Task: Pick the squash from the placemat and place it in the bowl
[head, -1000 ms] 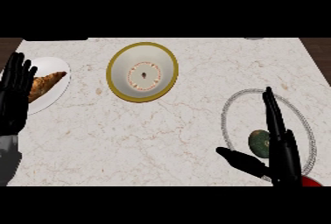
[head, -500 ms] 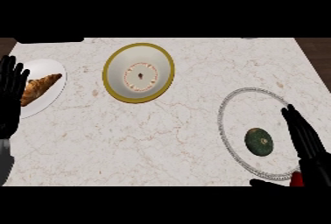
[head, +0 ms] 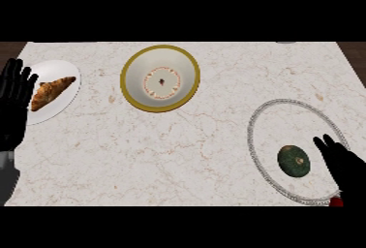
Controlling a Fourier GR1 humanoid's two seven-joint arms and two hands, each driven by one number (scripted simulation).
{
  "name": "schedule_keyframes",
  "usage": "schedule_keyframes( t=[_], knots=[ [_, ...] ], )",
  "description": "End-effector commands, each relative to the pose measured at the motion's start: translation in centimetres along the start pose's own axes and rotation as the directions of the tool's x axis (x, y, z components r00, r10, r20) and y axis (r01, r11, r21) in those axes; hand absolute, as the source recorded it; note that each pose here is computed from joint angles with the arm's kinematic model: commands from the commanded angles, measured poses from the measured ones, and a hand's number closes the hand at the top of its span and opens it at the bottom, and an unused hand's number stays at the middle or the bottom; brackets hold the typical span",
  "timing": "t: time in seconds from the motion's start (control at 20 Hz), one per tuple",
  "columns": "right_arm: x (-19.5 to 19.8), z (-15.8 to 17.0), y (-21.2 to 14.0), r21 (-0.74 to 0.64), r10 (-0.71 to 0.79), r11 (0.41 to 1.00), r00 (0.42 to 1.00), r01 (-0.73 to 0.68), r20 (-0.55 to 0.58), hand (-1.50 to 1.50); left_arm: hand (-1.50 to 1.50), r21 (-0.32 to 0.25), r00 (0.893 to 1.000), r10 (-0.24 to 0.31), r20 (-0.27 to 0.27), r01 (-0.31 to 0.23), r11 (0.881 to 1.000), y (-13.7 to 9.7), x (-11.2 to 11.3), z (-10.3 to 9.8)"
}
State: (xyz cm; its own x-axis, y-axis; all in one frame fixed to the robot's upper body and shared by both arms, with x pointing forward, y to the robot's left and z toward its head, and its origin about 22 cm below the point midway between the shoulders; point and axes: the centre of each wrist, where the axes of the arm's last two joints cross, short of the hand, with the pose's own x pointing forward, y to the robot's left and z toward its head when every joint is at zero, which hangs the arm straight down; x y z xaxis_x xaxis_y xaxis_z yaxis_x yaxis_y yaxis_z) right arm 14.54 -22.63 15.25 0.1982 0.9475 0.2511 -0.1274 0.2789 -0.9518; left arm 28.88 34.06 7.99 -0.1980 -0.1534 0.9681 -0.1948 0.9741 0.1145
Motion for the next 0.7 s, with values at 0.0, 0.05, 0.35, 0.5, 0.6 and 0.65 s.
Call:
schedule_keyframes(
  t=[0.0, 0.05, 0.35, 0.5, 0.6, 0.65],
  knots=[
    [1.9, 2.4, -2.5, 0.090, 0.011, 0.996, 0.999, -0.008, -0.037, -1.50, 0.00, -0.009, 1.000, 0.009, -0.002, -0.009, 1.000, 0.3, -0.9, 0.7],
    [1.2, 1.3, -3.2, 0.087, 0.005, 0.996, 0.999, -0.002, -0.036, -1.50, 0.00, 0.004, 1.000, 0.011, 0.019, -0.011, 1.000, -2.7, -0.2, -0.4],
    [1.2, 0.3, -2.3, 0.125, -0.014, 0.992, 0.997, 0.023, -0.072, -1.50, 0.00, -0.012, 1.000, 0.014, -0.005, -0.014, 1.000, -0.9, -1.5, 0.7],
    [-0.1, -1.4, -0.3, 0.126, -0.023, 0.991, 0.996, 0.034, -0.084, -1.50, 0.00, -0.028, 1.000, 0.014, 0.003, -0.014, 1.000, -1.6, 0.6, 0.0],
    [0.4, -0.9, 1.2, 0.133, -0.038, 0.990, 0.994, 0.051, -0.098, -1.50, 0.00, -0.024, 1.000, 0.003, 0.006, -0.003, 1.000, -2.0, 0.0, 0.2],
    [0.7, -1.3, 0.3, 0.158, -0.030, 0.986, 0.994, 0.047, -0.109, -1.50, 0.00, -0.005, 1.000, 0.016, 0.001, -0.016, 1.000, -1.2, 0.8, -0.7]
  ],
)
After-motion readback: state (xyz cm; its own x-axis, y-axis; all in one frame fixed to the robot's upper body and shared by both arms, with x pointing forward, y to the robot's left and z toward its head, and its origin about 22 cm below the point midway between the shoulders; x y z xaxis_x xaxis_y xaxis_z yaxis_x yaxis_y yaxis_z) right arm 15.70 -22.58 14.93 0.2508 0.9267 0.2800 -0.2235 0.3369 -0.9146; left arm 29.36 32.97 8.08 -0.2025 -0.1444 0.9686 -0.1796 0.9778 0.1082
